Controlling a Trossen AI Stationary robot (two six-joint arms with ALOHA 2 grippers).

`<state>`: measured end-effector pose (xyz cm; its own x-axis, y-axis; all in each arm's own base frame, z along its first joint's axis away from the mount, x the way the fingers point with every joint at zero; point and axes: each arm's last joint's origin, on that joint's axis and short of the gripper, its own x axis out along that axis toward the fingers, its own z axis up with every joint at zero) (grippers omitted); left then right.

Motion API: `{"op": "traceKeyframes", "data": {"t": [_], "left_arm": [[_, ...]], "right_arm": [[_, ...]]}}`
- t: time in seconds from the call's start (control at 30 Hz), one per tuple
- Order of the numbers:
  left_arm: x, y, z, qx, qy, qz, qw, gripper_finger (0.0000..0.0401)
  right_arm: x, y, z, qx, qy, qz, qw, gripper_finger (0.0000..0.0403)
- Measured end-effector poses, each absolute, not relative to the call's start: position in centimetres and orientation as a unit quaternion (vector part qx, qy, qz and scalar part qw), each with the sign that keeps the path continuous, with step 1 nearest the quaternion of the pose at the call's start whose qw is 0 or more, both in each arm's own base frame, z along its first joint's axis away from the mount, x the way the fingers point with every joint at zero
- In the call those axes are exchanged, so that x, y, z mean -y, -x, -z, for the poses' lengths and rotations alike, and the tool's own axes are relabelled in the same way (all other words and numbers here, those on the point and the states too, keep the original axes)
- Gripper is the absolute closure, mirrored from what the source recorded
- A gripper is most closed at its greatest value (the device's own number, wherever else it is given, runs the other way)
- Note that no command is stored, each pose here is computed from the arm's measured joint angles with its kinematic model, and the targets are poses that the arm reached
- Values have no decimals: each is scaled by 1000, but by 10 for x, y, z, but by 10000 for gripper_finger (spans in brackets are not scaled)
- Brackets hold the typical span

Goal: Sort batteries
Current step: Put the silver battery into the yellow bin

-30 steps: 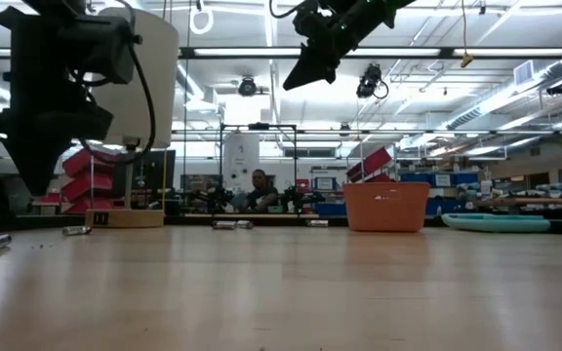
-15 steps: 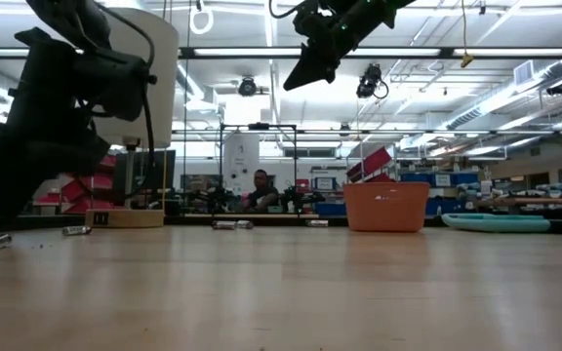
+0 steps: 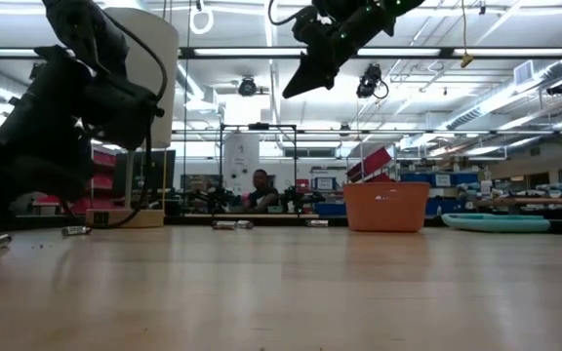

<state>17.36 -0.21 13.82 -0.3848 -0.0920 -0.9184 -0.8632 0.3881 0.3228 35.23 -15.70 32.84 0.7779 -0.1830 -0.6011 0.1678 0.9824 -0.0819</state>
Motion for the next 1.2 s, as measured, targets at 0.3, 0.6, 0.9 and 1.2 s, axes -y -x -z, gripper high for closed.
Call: {"op": "traceKeyframes", "data": {"t": [0.3, 0.6, 0.9, 1.2], "left_arm": [[1, -176, -155, -713, 284, -490, 413, 362], [-2, -178, -152, -695, 248, -501, 452, 316], [-2, -181, -151, -693, 258, -488, 464, 279], [-2, -175, -144, -697, 258, -492, 453, 255]], "right_arm": [[158, -354, -316, -314, 21, 92, 945, 403], [158, -354, -316, -316, 24, 90, 944, 403], [156, -354, -316, -311, 17, 68, 948, 403], [156, -354, -316, -309, 14, 58, 949, 403]]}}
